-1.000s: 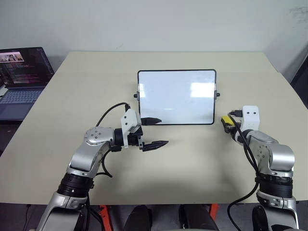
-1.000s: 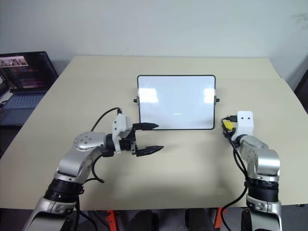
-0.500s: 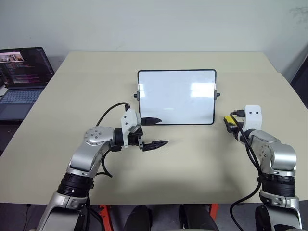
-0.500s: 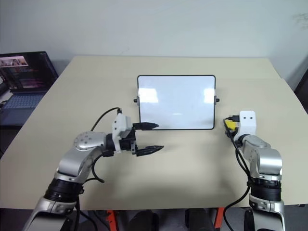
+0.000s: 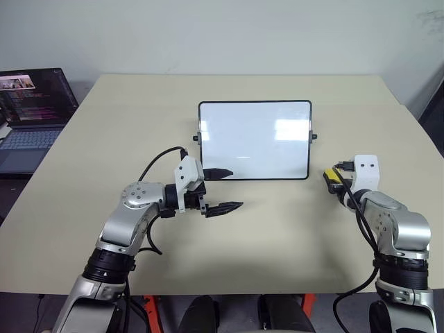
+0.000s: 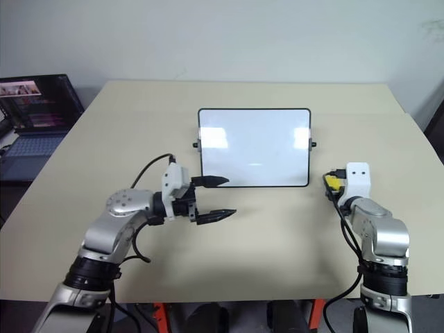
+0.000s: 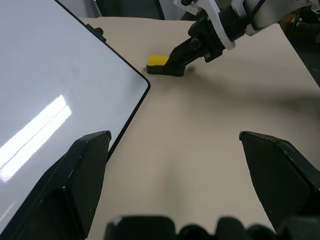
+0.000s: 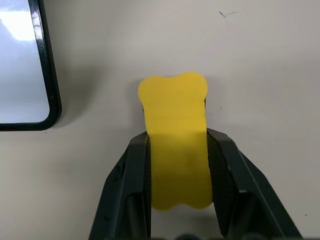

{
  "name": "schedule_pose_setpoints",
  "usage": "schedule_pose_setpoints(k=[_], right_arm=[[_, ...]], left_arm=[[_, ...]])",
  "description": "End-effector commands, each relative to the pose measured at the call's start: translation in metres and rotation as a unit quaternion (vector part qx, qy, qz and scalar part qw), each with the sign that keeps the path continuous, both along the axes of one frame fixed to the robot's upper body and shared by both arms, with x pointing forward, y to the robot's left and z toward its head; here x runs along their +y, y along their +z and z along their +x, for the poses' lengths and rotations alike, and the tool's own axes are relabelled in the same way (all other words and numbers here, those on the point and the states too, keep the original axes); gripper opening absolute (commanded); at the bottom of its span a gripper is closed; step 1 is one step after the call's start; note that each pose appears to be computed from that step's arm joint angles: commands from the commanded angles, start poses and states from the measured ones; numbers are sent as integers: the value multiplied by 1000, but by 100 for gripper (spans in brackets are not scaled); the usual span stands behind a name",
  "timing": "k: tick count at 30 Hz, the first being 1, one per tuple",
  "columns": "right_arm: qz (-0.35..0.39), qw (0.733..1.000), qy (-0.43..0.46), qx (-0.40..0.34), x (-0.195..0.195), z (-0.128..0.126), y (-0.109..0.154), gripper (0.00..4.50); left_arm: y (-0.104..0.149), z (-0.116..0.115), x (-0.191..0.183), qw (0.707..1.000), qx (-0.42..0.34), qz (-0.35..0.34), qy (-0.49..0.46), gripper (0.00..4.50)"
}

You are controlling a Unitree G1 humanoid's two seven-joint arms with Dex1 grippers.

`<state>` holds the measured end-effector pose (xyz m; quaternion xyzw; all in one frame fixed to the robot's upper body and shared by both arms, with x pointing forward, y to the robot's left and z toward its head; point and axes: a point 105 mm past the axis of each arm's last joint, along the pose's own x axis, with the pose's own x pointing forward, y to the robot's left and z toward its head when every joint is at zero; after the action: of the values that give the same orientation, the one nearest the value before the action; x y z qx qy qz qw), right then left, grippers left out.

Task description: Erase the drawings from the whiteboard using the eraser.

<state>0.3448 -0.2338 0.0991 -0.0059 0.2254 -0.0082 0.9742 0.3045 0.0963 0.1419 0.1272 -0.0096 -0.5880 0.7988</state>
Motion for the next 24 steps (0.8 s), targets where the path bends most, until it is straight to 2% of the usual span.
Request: schedule_pose_setpoints(k=[1, 10, 17, 24], right_arm=[[3, 1000, -1, -14, -2, -1, 8, 155], [1, 1000, -1, -15, -4, -1, 9, 446], [1, 1000, -3, -24, -3, -1, 16, 446], [-2, 997, -19, -71, -3, -12, 53, 446]], left_arm=[[12, 2, 2, 1000, -28, -1, 1, 450], [12, 3, 1, 1000, -30, -2, 0, 450], [14, 4, 4, 999, -36, -3, 6, 450], [45, 12, 23, 990, -58, -69, 111, 450]])
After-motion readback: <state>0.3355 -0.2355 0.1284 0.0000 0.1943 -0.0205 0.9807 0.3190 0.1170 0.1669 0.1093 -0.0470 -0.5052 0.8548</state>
